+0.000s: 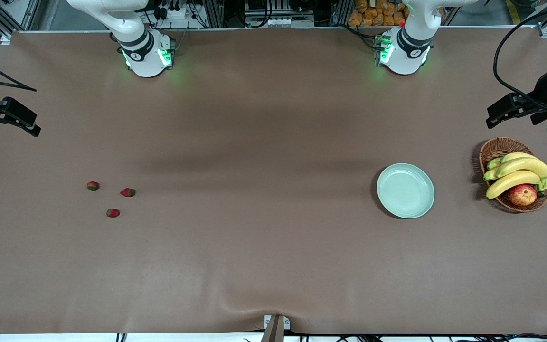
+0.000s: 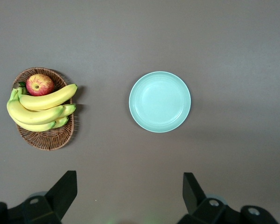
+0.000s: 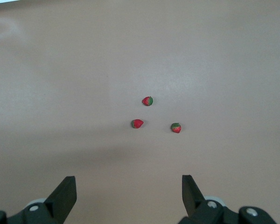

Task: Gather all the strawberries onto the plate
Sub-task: 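Move the right gripper toward the three red strawberries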

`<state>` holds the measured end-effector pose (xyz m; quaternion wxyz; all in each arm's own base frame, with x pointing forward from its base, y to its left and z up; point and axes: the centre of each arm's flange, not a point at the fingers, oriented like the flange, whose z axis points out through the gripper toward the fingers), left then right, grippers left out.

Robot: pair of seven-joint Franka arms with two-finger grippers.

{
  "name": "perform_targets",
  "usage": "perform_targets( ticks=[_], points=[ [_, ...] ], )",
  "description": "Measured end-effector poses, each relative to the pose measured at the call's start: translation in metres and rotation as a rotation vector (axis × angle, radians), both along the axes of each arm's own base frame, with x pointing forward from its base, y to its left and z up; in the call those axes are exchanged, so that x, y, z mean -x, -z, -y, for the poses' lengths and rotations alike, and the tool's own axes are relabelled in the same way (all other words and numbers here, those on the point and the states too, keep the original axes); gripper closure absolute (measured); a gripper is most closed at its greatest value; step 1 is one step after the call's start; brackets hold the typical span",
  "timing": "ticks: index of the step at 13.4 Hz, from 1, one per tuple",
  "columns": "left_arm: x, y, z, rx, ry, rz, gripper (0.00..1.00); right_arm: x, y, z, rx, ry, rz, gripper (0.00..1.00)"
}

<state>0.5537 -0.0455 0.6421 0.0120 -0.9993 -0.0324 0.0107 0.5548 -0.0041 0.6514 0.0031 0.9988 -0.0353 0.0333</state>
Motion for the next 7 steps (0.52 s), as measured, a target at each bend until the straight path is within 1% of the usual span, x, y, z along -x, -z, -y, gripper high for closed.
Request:
perform_targets(
  ticks=[7],
  points=[
    [-0.0001,-0.0005,-0.0012,0.0,-0.002,0.001,0.0,-0.0001,0.0001,0.0,0.0,0.0,0.0,0.0]
  ],
)
